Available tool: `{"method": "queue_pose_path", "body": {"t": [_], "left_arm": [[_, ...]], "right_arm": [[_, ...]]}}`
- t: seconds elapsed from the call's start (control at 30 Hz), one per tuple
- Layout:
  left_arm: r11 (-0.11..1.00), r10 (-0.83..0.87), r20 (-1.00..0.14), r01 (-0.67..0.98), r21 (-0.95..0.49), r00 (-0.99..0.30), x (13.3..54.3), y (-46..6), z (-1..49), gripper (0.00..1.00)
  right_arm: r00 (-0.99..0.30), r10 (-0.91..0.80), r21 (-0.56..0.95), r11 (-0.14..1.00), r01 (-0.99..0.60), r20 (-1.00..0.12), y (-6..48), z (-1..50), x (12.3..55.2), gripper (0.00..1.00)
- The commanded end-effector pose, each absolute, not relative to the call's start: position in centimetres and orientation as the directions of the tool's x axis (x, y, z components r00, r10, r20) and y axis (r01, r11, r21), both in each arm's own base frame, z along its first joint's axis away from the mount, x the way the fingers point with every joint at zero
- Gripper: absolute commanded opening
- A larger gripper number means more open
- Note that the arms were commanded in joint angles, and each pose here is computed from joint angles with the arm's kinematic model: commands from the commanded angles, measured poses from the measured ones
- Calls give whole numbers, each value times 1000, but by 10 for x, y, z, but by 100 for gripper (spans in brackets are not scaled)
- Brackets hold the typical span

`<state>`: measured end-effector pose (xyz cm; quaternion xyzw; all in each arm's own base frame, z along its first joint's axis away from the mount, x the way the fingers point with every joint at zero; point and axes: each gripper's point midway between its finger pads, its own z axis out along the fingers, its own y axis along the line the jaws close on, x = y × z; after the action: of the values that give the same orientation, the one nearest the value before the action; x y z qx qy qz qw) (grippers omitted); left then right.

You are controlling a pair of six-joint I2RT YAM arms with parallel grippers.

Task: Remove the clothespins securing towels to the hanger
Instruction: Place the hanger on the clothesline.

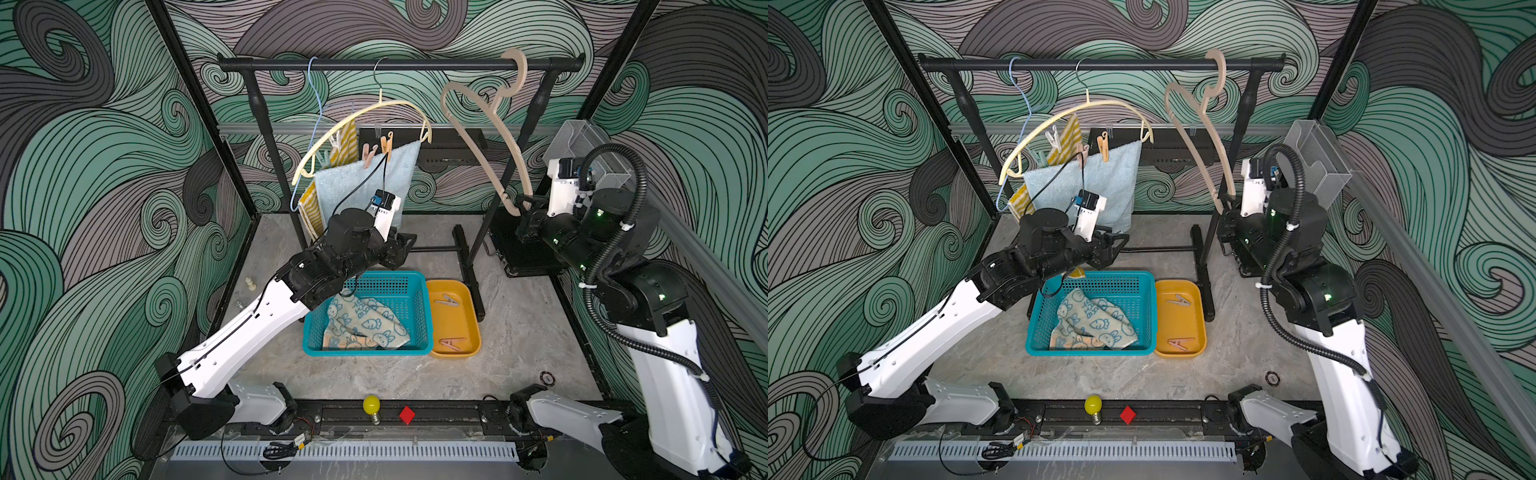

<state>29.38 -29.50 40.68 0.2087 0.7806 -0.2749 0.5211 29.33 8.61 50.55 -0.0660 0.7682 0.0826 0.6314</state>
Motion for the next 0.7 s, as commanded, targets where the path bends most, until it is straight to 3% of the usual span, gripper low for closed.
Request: {"method": "queue_pose_path", "body": {"t": [0.0, 0.4, 0.43, 0.57, 0.67], "left_arm": [[768, 9, -935, 601, -221, -356, 292, -287, 416, 54], [765, 5, -933, 601, -229, -361, 289, -286, 416, 54], [766, 6, -933, 601, -228, -360, 289, -286, 415, 54], [767, 4, -934, 600, -226, -357, 289, -285, 417, 54], [768, 1, -935, 600, -226, -354, 289, -284, 418, 54]], "right_arm": [[-165, 0, 31, 982, -186, -986, 80, 513, 290, 0], [-187, 10, 46, 981, -190, -982, 79, 501, 284, 3], [-192, 7, 44, 981, -190, -981, 79, 499, 284, 7], [-186, 13, 50, 980, -194, -982, 79, 498, 280, 43], [-169, 20, 54, 979, -199, -985, 77, 501, 273, 57]]}}
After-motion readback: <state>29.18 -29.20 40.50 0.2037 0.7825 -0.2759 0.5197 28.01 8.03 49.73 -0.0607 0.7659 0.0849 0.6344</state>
